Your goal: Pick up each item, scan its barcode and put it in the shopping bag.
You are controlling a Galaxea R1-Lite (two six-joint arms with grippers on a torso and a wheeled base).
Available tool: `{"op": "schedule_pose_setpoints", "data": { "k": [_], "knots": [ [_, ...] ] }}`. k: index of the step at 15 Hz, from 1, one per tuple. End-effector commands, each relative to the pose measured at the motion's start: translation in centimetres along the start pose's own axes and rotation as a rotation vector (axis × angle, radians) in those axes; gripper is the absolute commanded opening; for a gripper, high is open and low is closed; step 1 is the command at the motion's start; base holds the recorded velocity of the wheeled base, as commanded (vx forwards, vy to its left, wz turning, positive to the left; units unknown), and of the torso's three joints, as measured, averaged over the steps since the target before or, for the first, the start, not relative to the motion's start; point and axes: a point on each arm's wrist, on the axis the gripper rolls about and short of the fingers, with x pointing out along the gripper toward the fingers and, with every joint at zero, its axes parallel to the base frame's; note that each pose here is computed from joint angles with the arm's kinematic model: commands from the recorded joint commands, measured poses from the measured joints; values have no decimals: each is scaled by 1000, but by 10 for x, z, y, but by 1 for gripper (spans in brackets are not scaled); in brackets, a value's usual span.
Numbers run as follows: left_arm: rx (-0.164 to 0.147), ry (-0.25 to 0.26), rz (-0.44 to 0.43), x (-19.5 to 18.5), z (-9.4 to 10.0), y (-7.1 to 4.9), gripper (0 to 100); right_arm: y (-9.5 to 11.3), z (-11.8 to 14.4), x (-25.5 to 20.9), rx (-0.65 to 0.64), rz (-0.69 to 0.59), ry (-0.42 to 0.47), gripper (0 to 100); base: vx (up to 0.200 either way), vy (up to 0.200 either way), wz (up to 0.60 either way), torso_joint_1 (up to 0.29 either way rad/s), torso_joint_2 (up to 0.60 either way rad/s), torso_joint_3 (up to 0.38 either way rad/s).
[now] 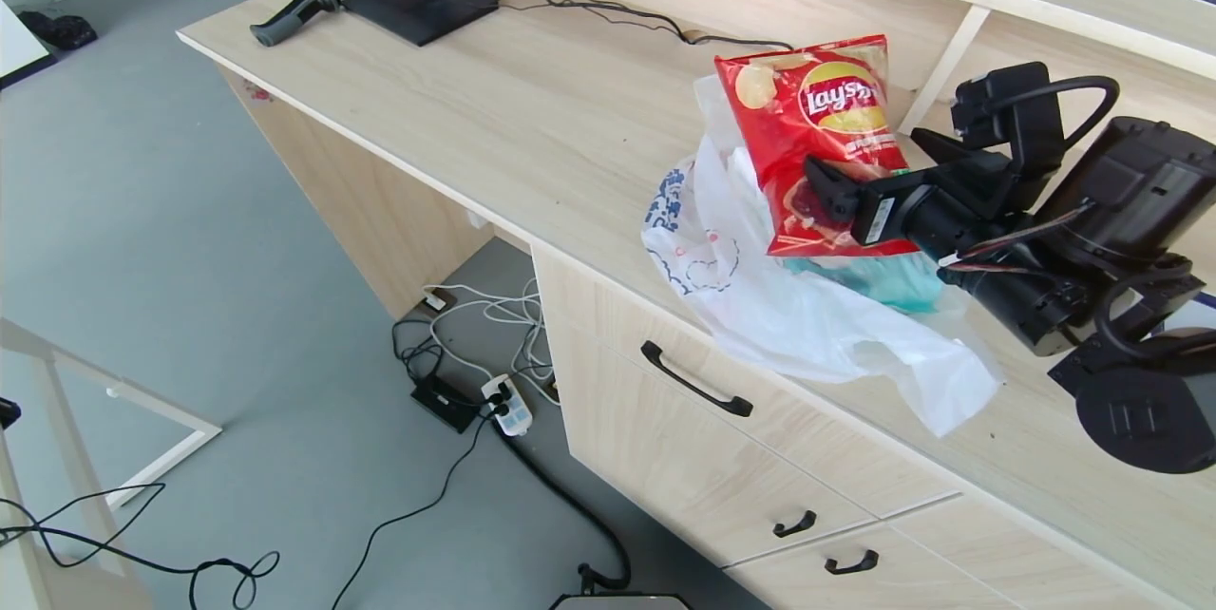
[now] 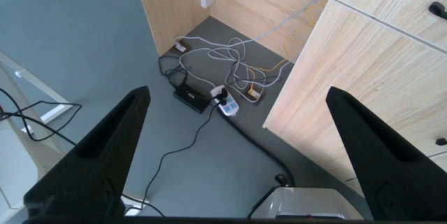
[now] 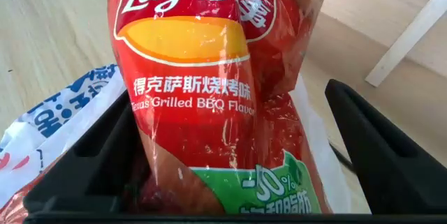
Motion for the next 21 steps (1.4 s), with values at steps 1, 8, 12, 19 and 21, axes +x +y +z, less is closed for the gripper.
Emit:
{"op": "schedule_pose_setpoints", "data": {
  "k": [1,8,12,19,21],
  "knots": [
    [0,2,0,0,0,0,100,-5,4,3,7,-16,-19,100,0,0,0,0,0,0],
    [0,2,0,0,0,0,100,-10,-10,-3,-7,-19,32,100,0,0,0,0,0,0],
    [-2,2,0,0,0,0,100,-21,-9,-4,-19,-47,0,100,0,0,0,0,0,0],
    [-2,6,0,0,0,0,100,-18,-11,-20,-1,73,-54,100,0,0,0,0,0,0],
    [-2,6,0,0,0,0,100,-19,-6,-22,2,99,-79,100,0,0,0,0,0,0]
  ]
}}
